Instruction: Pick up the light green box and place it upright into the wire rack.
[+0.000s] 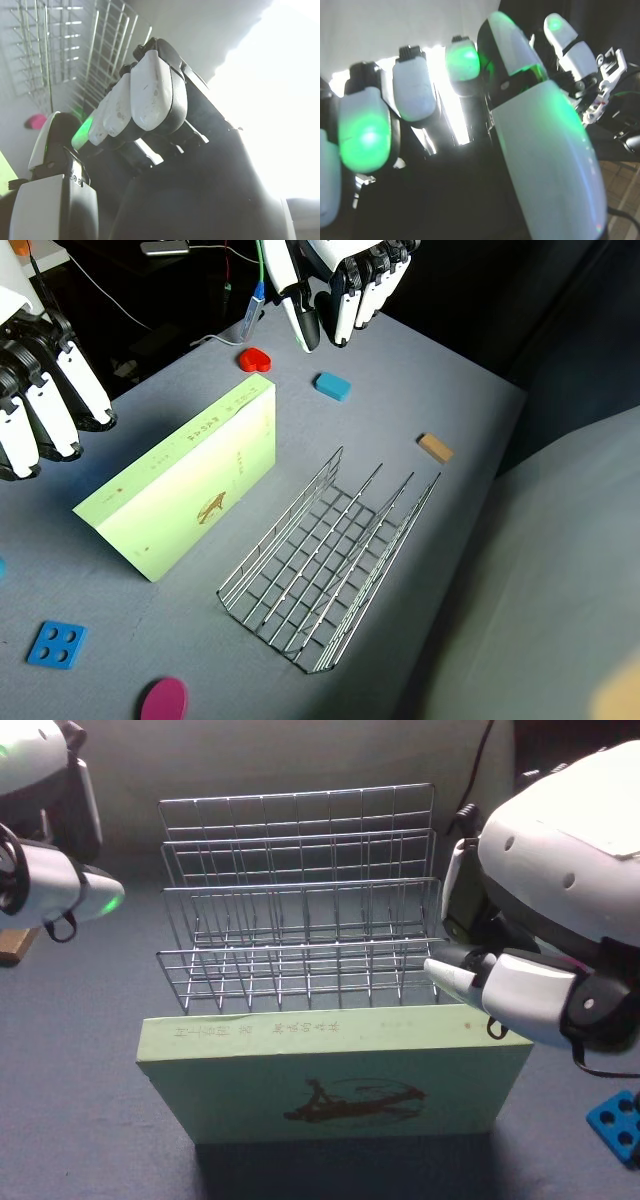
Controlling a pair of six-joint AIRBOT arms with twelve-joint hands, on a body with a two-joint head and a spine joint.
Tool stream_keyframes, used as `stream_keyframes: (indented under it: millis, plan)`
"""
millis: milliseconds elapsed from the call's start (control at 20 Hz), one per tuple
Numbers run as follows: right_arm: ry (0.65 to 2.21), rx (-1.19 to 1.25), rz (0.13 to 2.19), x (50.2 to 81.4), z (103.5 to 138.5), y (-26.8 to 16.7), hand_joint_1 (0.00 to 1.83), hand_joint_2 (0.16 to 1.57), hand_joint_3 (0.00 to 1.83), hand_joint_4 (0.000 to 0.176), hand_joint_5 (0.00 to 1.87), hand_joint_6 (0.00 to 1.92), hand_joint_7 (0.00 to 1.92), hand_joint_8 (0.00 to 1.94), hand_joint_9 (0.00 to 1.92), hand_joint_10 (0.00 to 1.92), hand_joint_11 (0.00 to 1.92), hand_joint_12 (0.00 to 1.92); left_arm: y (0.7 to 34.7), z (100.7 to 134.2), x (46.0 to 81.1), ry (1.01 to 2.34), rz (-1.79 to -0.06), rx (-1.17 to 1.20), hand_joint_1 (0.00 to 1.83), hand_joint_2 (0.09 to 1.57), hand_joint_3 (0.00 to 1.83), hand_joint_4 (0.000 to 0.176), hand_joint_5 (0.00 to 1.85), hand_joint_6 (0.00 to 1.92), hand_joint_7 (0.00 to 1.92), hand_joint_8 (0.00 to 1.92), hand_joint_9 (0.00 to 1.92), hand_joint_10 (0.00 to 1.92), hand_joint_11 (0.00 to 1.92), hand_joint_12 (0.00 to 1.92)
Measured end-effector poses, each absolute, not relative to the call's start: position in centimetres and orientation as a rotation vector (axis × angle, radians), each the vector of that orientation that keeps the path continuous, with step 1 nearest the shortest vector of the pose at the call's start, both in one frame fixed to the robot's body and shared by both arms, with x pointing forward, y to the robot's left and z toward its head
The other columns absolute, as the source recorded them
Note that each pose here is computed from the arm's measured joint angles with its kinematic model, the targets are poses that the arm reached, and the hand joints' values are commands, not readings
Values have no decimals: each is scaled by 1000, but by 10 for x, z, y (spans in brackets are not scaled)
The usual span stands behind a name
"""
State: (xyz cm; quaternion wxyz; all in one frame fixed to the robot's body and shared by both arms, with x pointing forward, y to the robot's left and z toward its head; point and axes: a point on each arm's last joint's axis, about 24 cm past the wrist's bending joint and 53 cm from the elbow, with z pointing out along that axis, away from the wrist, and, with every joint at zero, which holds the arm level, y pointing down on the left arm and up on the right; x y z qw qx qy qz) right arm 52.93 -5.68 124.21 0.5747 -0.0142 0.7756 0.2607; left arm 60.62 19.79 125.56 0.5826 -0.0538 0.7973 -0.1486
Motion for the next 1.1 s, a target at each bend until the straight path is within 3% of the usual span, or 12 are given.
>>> stream_keyframes:
  millis: [50, 100, 700, 800, 950, 1100]
  plan:
    - [1818, -36, 614, 529, 1242, -56, 29, 988, 147, 0, 90, 61, 133, 49, 107, 70, 0, 547, 200, 1256, 607, 1859, -330, -116, 5, 1122, 115, 0, 145, 60, 139, 49, 87, 58, 0, 537]
    - [1817, -39, 612, 529, 1242, -56, 24, 1050, 27, 0, 109, 9, 156, 4, 132, 12, 0, 526, 201, 1255, 607, 1861, -320, -115, 5, 1165, 23, 0, 164, 12, 162, 9, 101, 13, 0, 536]
    - [1836, -72, 638, 525, 1240, -45, 43, 1054, 3, 0, 150, 7, 183, 3, 149, 4, 0, 581, 201, 1252, 606, 1880, -310, -99, 0, 1182, 4, 0, 218, 10, 199, 5, 133, 6, 0, 585]
    - [1881, -62, 673, 526, 1237, -35, 117, 1028, 0, 0, 150, 5, 183, 2, 148, 3, 0, 572, 201, 1252, 606, 1880, -310, -99, 0, 1184, 5, 0, 219, 10, 201, 5, 134, 6, 0, 586]
    - [1947, -60, 672, 532, 1223, -9, 427, 1001, 0, 0, 155, 3, 193, 3, 149, 1, 0, 557, 210, 1252, 610, 1880, -292, -114, 0, 1186, 3, 0, 217, 4, 208, 4, 137, 4, 0, 608]
    - [2001, -47, 692, 534, 1212, 3, 466, 1001, 0, 0, 134, 1, 178, 0, 151, 2, 0, 551, 220, 1252, 610, 1876, -280, -134, 0, 1185, 2, 0, 225, 5, 224, 7, 147, 5, 0, 622]
